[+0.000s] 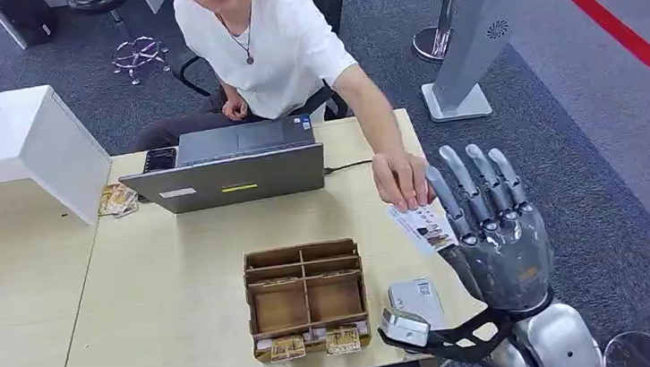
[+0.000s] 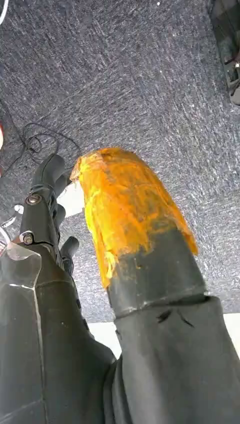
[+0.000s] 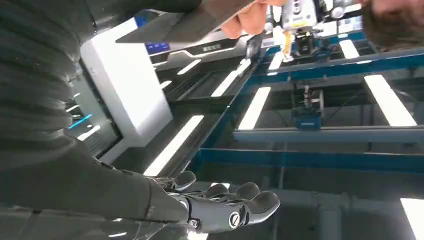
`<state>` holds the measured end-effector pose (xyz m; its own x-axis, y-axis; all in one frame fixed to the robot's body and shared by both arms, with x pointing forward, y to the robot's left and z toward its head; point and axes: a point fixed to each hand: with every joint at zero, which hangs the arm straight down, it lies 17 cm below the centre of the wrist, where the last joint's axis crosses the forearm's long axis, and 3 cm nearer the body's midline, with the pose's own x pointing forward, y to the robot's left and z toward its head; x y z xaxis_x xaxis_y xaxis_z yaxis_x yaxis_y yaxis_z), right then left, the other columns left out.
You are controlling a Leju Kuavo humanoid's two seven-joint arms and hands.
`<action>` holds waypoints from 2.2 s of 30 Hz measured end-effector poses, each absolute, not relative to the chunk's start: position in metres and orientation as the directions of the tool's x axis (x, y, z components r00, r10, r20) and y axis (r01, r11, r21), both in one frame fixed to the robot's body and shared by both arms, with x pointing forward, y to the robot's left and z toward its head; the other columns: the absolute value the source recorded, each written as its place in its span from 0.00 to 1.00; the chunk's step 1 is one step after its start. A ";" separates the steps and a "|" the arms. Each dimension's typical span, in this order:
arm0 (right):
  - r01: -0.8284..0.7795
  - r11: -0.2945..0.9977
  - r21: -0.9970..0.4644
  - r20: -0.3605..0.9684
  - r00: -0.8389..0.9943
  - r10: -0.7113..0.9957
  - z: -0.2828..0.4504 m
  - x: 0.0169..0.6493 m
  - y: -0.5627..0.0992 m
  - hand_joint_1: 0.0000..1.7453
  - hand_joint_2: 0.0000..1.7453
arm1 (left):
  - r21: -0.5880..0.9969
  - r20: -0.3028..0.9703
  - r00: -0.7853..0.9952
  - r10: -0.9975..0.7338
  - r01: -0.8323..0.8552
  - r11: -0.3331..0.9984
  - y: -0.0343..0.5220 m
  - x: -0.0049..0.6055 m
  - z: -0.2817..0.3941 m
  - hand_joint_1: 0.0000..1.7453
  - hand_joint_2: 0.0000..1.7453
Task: Pass the card to the sensor for recognition and then transmit it.
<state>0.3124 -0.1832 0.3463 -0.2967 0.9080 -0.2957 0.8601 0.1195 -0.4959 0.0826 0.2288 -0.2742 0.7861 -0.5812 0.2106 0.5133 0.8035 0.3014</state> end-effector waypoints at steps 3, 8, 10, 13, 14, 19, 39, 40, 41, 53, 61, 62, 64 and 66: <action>0.864 0.106 -0.493 -0.271 -0.268 0.925 0.349 0.314 -0.191 0.00 1.00 | 0.299 0.213 0.785 -0.582 0.515 0.804 0.227 0.082 -0.274 0.00 0.00; 0.864 0.105 -0.492 -0.231 -0.246 0.941 0.351 0.317 -0.198 0.00 1.00 | 0.298 0.207 0.786 -0.582 0.516 0.803 0.228 0.081 -0.274 0.00 0.00; 0.864 0.106 -0.493 -0.223 -0.244 0.944 0.352 0.317 -0.199 0.00 1.00 | 0.298 0.206 0.787 -0.582 0.516 0.803 0.228 0.081 -0.274 0.00 0.00; 0.864 0.107 -0.493 -0.213 -0.239 0.947 0.352 0.318 -0.201 0.00 1.00 | 0.298 0.206 0.787 -0.582 0.516 0.803 0.228 0.081 -0.274 0.00 0.00; 0.864 0.106 -0.493 -0.210 -0.236 0.949 0.352 0.318 -0.202 0.19 1.00 | 0.298 0.208 0.786 -0.582 0.516 0.803 0.227 0.081 -0.274 0.00 0.00; 0.862 0.119 -0.493 -0.167 -0.228 0.959 0.354 0.319 -0.205 1.00 1.00 | 0.298 0.210 0.785 -0.582 0.516 0.803 0.227 0.082 -0.274 0.00 0.00; 0.840 0.219 -0.496 -0.044 -0.276 0.960 0.355 0.318 -0.189 1.00 1.00 | 0.298 0.200 0.790 -0.579 0.514 0.804 0.228 0.080 -0.275 0.00 0.00; 0.838 0.226 -0.496 -0.030 -0.277 0.960 0.355 0.318 -0.189 1.00 1.00 | 0.298 0.198 0.791 -0.579 0.514 0.804 0.228 0.080 -0.275 0.00 0.00; 0.836 0.236 -0.496 -0.016 -0.281 0.960 0.355 0.318 -0.188 1.00 1.00 | 0.298 0.198 0.791 -0.579 0.514 0.805 0.228 0.080 -0.275 0.00 0.00; 0.743 0.422 -0.519 0.129 -0.420 0.898 0.337 0.310 -0.171 1.00 1.00 | 0.300 0.201 0.794 -0.573 0.507 0.808 0.227 0.081 -0.274 0.00 0.00; 0.604 0.586 -0.540 0.366 -0.459 0.810 0.287 0.315 -0.185 1.00 1.00 | 0.300 0.188 0.809 -0.557 0.493 0.817 0.227 0.079 -0.275 0.00 0.00; 0.586 0.606 -0.538 0.405 -0.452 0.795 0.280 0.317 -0.188 1.00 1.00 | 0.302 0.188 0.810 -0.555 0.490 0.818 0.227 0.079 -0.274 0.00 0.00; 0.560 0.631 -0.537 0.455 -0.437 0.775 0.268 0.319 -0.192 1.00 1.00 | 0.301 0.189 0.814 -0.550 0.485 0.821 0.227 0.079 -0.274 0.00 0.00; 0.535 0.656 -0.532 0.505 -0.421 0.753 0.256 0.322 -0.195 1.00 1.00 | 0.298 0.190 0.818 -0.543 0.479 0.826 0.225 0.078 -0.274 0.00 0.00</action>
<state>0.3221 -0.1954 0.2560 -0.4213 0.7530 0.5055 0.5350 0.6564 -0.5319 0.0784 0.2250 -0.2742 0.8180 -0.5428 0.1905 0.4787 0.8259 0.2979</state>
